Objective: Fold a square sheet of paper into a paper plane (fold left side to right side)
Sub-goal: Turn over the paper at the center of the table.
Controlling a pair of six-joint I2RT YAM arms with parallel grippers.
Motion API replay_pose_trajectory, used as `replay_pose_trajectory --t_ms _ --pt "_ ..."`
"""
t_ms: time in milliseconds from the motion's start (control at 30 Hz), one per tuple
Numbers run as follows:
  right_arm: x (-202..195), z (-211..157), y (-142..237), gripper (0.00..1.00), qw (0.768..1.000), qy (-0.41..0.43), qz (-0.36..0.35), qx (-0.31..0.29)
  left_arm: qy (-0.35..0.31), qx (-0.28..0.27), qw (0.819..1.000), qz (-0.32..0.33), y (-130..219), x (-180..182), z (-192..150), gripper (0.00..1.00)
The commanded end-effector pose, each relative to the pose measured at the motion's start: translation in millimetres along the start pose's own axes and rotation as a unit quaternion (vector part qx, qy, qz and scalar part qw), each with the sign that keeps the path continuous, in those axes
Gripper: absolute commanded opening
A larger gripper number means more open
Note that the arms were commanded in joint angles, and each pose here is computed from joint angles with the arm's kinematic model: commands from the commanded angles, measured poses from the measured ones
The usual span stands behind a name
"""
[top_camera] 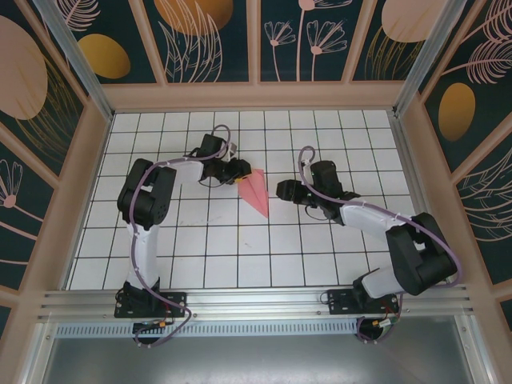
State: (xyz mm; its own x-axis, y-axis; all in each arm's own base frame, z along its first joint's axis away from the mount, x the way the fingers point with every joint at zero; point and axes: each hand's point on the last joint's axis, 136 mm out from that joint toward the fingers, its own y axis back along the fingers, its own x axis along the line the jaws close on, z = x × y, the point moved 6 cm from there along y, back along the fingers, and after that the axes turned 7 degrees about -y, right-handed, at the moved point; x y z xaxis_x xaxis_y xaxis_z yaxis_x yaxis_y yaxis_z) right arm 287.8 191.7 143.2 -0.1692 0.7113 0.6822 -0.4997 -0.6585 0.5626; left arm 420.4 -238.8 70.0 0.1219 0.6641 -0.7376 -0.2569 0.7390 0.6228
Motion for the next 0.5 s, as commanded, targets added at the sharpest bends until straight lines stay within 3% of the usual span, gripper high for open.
replay_pose_trajectory --t_ms 0,200,467 --pt "0.2 -0.4 7.2 0.56 1.000 -0.001 0.008 -0.007 -0.004 0.007 1.000 -0.015 -12.2 -6.2 2.4 0.40" --pt "-2.9 -1.7 8.2 0.56 1.000 -0.009 0.016 -0.007 -0.010 0.002 1.000 -0.023 -14.1 -13.3 6.6 0.30" --pt "-0.1 4.3 20.3 0.72 0.994 -0.035 0.098 -0.033 -0.035 -0.020 0.998 -0.054 3.2 -40.2 18.2 0.13"
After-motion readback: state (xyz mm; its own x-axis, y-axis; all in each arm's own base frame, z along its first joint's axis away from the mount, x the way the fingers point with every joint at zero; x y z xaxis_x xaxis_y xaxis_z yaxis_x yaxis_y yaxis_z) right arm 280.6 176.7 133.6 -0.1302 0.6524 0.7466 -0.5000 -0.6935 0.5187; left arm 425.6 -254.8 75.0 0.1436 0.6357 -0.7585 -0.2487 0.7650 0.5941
